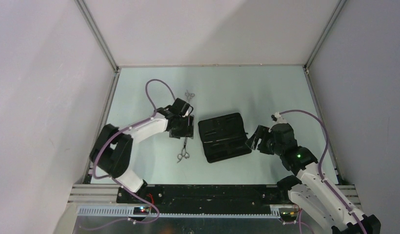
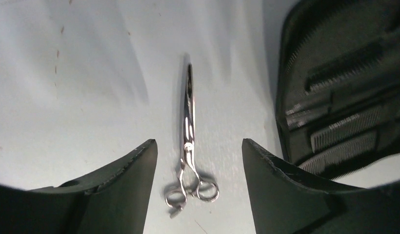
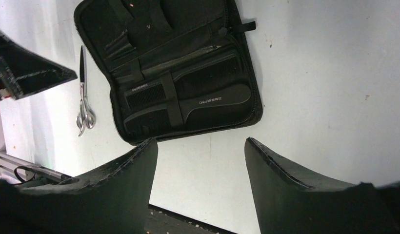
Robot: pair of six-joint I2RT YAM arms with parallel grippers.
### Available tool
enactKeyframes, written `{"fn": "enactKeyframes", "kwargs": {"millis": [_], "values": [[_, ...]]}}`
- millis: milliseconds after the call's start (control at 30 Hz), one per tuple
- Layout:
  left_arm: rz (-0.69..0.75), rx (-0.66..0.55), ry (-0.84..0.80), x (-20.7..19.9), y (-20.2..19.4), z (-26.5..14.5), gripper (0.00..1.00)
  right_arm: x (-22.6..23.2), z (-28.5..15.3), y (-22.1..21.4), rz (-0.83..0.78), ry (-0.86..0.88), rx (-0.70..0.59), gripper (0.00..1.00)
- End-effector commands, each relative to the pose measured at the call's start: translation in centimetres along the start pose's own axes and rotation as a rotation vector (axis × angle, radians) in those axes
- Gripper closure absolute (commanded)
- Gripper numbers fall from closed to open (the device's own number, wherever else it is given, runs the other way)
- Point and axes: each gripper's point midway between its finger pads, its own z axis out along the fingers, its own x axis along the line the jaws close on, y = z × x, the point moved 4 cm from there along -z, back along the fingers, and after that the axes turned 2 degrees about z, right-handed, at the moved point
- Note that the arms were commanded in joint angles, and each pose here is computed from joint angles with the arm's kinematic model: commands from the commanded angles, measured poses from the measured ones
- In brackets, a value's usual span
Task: Sort the hair-cutting tools
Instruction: Pick up the scissors from the center of the board.
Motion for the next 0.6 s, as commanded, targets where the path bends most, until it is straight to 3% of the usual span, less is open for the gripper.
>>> {"fn": "enactKeyframes", "kwargs": {"millis": [0,200,367,567], "values": [[-0.013,-0.039,-0.04,-0.8,-1.4,-2.2,0.29,1.1,0.4,0.5,0.011,0.042,-0.014,0.3],[-0.003,0.002,-0.025,-0.7,-3.0,-0.9,0.37,1.7,0.9,0.0,0.001,0.054,0.011,0.31],[0.015,0.005,0.033,-0.5,-2.1,0.0,0.45,1.8,0.9,-0.4,-0.01,0.051,0.019,0.3],[0.025,0.051,0.057,-0.4,-2.7,1.3,0.6,1.8,0.9,-0.3,-0.01,0.045,0.012,0.3]]}}
